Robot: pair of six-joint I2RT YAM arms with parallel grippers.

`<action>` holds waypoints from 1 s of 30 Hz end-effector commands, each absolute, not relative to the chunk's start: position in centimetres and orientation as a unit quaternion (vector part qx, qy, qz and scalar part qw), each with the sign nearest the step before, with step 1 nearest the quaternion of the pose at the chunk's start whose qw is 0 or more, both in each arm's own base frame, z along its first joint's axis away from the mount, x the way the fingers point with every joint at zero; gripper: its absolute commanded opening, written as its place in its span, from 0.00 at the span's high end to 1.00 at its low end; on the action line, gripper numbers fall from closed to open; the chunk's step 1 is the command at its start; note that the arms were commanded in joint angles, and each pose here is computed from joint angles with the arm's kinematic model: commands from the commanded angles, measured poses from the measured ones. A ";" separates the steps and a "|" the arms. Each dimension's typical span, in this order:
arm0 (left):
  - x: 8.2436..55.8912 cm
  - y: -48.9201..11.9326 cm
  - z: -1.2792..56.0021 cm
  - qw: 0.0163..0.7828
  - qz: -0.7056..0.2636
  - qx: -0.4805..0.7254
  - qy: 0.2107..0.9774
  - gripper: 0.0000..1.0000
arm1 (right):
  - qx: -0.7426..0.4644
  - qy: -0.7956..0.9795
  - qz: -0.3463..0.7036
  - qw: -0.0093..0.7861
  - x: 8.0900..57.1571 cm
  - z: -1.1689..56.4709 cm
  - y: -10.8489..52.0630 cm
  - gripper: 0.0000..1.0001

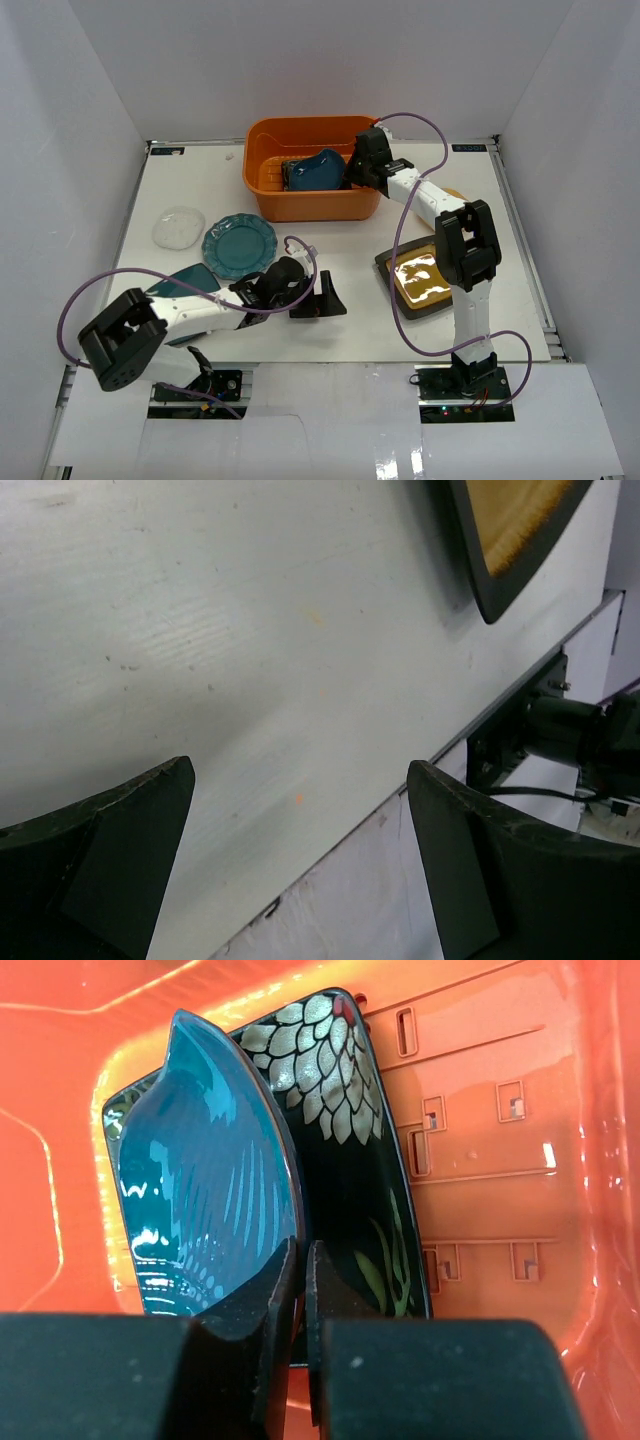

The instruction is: Place the plates into the plastic bin on the countertop

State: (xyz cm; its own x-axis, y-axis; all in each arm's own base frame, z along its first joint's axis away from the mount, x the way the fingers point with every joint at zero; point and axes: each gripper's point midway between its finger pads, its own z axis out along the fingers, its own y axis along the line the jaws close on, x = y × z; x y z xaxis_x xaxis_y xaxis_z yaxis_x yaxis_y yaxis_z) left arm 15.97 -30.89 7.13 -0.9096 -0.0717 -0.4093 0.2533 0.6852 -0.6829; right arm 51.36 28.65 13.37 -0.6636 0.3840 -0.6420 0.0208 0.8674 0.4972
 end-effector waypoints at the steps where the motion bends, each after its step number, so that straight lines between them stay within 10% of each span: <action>1: 18.3 -33.3 8.4 0.251 -0.407 0.037 0.878 0.02 | 0.102 0.848 0.269 0.445 52.9 18.6 30.6 0.89; 8: 19.3 -36.8 7.1 0.248 -0.403 0.043 0.880 0.04 | 0.093 0.857 0.240 0.447 52.1 18.3 29.7 0.31; 14: 20.5 -39.1 7.7 0.261 -0.408 0.039 0.874 0.07 | 0.071 0.841 0.231 0.484 51.2 22.8 28.7 0.04; 30: 24.3 -44.3 1.8 0.233 -0.415 -0.089 0.875 0.32 | -0.026 0.776 0.344 0.528 35.9 29.1 26.2 0.06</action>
State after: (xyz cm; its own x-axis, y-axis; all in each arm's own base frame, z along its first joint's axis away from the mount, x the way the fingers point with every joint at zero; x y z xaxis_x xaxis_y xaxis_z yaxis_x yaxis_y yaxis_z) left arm 24.11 -44.53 4.56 -0.8750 -0.3055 -0.3754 0.1268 0.6039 -0.7869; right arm 37.89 26.02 30.11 -0.4468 0.3239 -0.8339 -0.3532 0.7925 0.4971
